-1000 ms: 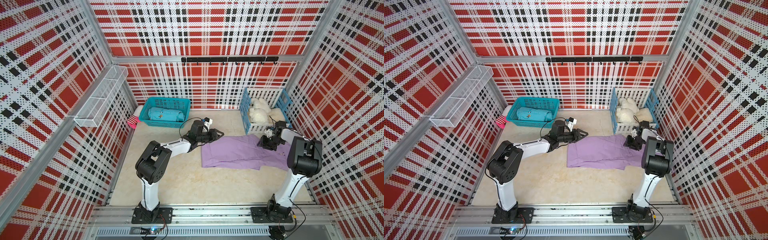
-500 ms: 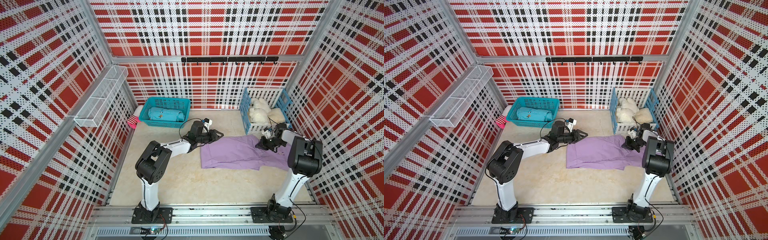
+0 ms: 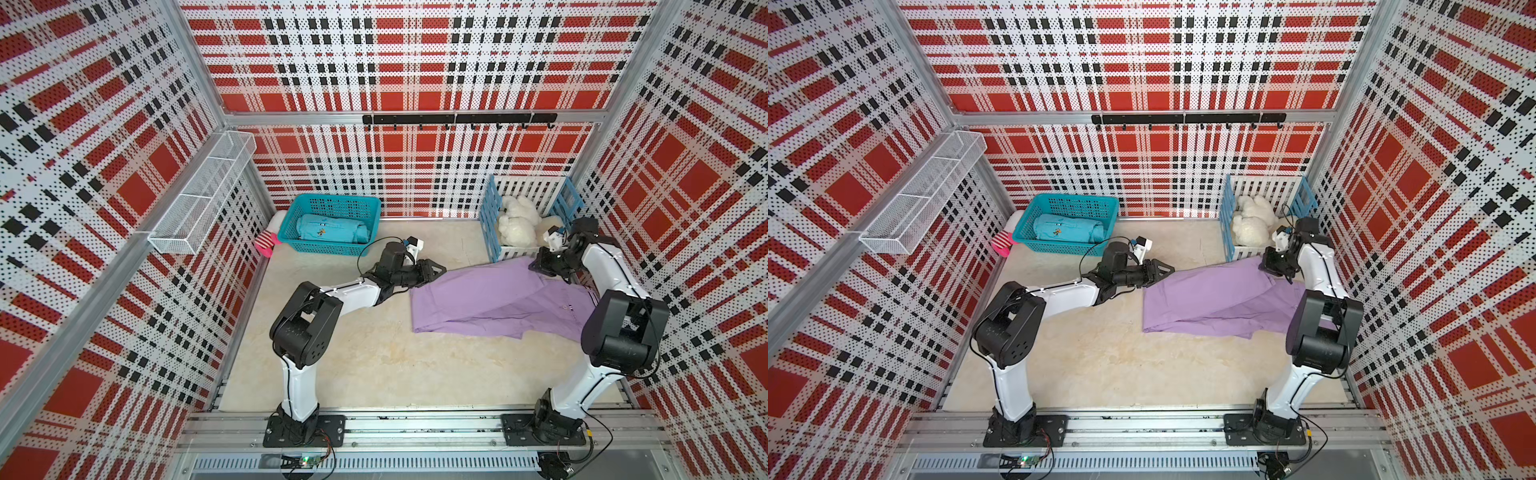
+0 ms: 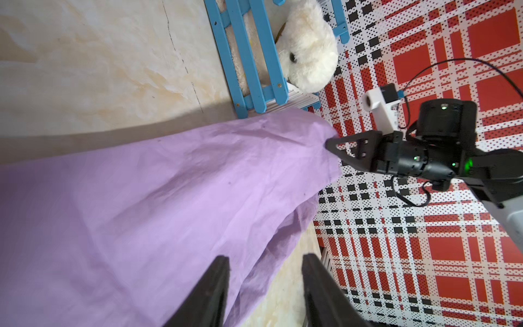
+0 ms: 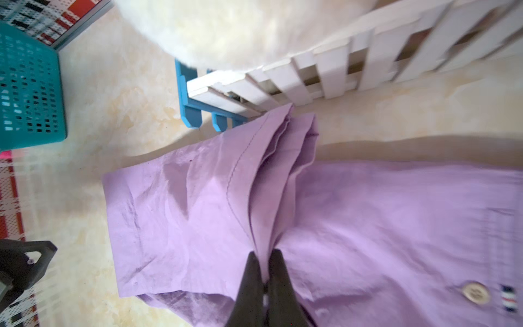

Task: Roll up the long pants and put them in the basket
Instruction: Fold the long pant at the center of the board.

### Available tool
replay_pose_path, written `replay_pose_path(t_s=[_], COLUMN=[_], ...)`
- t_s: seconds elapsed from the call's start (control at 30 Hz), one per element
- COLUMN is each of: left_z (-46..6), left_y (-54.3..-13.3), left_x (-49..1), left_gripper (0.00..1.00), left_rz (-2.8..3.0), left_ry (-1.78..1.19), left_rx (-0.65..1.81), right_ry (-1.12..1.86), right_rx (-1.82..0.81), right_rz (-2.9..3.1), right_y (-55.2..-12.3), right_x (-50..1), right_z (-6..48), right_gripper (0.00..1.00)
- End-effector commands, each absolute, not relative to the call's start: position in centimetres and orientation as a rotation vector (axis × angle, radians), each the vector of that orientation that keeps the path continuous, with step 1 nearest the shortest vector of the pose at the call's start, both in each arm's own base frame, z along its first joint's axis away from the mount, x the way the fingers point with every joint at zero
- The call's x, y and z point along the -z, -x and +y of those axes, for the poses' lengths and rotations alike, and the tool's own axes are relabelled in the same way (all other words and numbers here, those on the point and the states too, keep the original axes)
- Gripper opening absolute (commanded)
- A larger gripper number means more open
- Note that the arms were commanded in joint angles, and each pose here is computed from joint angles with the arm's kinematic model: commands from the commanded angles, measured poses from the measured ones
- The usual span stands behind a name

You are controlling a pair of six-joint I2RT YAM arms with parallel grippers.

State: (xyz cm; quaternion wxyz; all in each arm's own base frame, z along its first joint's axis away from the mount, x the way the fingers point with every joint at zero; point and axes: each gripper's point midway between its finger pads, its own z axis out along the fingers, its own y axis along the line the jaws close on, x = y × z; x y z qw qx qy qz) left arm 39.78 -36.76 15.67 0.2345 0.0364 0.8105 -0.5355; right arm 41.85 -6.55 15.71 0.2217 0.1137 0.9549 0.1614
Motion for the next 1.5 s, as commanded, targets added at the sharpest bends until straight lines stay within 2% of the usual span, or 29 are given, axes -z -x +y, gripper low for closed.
replay_pose_path(t_s=[0.0,0.5,1.07,1.47], left_z=[-36.4,-36.5,-36.6,-38.3], left_y=[-39.4,-39.1,-38.9,-38.3], left_x=[-17.2,-16.9,-16.4,-15.0], left_gripper=[0.47,0.47,0.47,0.47], left_rz=[2.185,2.186,2.199,2.231], left_ry=[-0.145,-0.165,-0.168,-0.208], left_rx=[1.476,1.489,1.496,1.517], right_ry=[-0.496,-0.769,-0.872,-0.885], right_rx=[-0.281,0.158,0.565,0.626], right_rz=[2.766,2.778,2.751,2.817], right_y=[-38.5,-34.9,-32.3,-32.3], right_x=[-14.0,-14.9,-15.7,-11.6], right_z=[-10.3,-19.6,-25.9,-27.3], right_gripper=[0.0,0.0,0.0,0.0])
